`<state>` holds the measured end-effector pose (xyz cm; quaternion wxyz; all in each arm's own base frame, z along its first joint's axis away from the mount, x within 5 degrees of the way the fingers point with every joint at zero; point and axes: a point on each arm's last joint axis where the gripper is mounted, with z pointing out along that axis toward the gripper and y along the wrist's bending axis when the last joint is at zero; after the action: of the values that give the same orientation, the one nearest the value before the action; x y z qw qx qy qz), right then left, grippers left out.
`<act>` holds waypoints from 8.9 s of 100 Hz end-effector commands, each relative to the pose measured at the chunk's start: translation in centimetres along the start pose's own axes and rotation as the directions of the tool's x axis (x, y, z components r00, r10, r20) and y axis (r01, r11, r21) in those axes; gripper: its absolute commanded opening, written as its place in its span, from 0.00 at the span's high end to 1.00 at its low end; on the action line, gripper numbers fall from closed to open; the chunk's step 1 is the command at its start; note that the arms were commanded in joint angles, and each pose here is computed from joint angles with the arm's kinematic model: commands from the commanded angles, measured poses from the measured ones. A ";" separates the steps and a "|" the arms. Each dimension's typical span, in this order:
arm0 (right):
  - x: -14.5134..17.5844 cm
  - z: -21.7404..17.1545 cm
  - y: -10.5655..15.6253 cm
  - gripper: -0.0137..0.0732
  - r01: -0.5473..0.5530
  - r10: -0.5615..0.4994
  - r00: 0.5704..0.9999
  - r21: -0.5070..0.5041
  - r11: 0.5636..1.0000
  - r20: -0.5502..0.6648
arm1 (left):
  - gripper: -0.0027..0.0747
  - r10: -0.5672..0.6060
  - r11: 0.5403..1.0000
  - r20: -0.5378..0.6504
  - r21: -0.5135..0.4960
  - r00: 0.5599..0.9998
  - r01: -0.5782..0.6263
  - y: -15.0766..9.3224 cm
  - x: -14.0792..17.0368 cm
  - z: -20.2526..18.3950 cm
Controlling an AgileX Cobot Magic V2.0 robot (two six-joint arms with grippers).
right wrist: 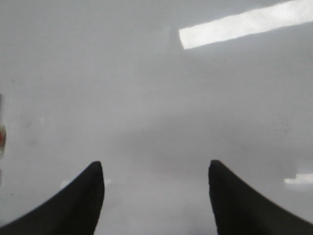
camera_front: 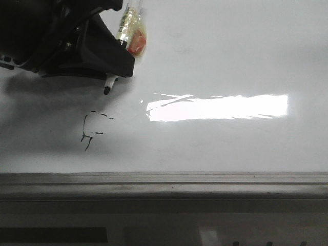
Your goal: Write number 6 on whiteboard
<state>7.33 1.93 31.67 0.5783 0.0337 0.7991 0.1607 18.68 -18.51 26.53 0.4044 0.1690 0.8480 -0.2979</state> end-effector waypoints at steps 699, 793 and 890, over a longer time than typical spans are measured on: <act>1.2 6.8 13.6 0.93 0.402 -0.384 0.894 -0.794 0.456 0.232 | 0.44 0.366 0.749 0.296 0.469 0.882 -0.468 -3.9 3.7 -10.1; 2.6 7.6 14.3 0.93 0.379 -0.420 0.883 -0.845 0.378 0.209 | 0.76 0.321 0.729 0.189 0.577 0.928 -0.370 -4.8 3.3 -7.6; 2.6 8.0 14.0 0.93 0.394 -0.437 0.877 -0.816 0.423 0.197 | 0.76 0.419 0.696 0.095 0.605 0.903 -0.387 -5.2 3.3 -8.1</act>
<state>11.83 17.73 29.91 0.5037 -0.4663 0.6234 0.3745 9.76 -16.83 28.66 0.3717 0.4761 0.6764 -0.4214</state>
